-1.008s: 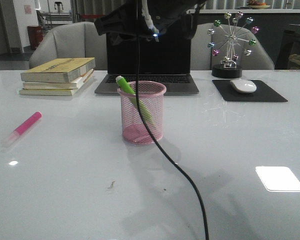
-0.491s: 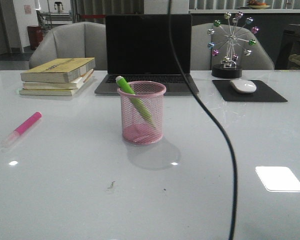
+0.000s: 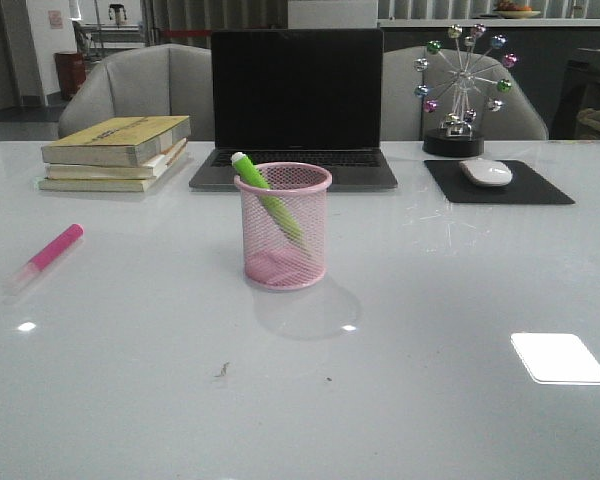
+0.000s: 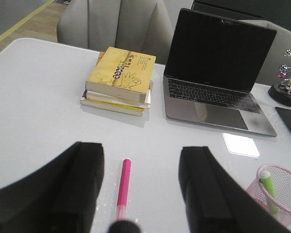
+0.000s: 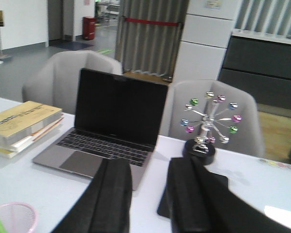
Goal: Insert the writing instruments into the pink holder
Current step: 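Raise the right gripper away from the holder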
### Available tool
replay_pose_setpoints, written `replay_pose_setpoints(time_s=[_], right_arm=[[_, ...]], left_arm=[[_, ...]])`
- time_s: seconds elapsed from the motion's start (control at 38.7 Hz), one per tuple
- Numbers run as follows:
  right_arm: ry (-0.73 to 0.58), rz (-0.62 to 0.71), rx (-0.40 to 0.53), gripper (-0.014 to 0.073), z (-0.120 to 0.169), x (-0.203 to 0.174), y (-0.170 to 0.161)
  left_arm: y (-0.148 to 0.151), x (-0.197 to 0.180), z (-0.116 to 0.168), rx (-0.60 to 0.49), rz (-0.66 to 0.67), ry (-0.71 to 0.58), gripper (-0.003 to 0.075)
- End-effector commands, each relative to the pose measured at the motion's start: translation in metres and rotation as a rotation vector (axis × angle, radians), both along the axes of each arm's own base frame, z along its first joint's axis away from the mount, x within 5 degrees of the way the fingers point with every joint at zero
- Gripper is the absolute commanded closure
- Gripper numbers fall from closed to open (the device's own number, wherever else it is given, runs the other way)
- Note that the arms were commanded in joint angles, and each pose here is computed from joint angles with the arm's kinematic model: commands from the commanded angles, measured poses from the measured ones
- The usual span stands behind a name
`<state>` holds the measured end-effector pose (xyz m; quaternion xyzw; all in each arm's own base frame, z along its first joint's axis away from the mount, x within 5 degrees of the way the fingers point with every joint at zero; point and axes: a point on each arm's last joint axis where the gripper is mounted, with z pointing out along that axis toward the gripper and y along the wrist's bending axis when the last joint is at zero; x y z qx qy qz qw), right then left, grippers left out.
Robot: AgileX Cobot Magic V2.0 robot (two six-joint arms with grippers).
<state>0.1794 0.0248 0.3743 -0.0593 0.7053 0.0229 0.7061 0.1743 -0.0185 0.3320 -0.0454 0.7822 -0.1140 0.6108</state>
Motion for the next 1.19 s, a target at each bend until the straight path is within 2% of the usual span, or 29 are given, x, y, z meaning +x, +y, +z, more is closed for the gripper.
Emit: replay_pose_setpoints(time_s=[0.0,0.18,0.26,0.49,0.78,0.88,1.16], right_arm=[[-0.013,-0.068,-0.001,0.0283,0.001,-0.017,-0.020],[0.108,-0.109,0.004,0.0283,-0.026,-0.029,-0.038],[0.136,-0.149,0.039,0.0283,-0.036,-0.030,-0.044],[0.234,-0.120,0.050,0.0283,-0.069,-0.031,-0.039],[0.220,-0.074,0.046,0.0283,-0.070,-0.030,-0.029],[0.213,-0.088,0.044,0.0283,-0.069,-0.030,-0.030],[0.214,-0.085,0.047,0.0283,-0.069,-0.030,-0.030]], left_arm=[[0.001,0.001,0.021,-0.003,0.019,-0.119,0.0293],[0.002,0.001,0.021,0.089,0.008,-0.128,0.0293],[0.002,0.001,0.020,0.135,0.002,-0.131,0.0293],[0.002,0.001,0.020,0.143,-0.001,-0.124,0.0293],[0.001,0.000,0.019,0.130,-0.010,-0.084,0.0293],[-0.001,0.005,0.024,0.124,-0.031,-0.014,0.0293],[-0.009,0.066,0.040,0.136,-0.076,0.171,0.0292]])
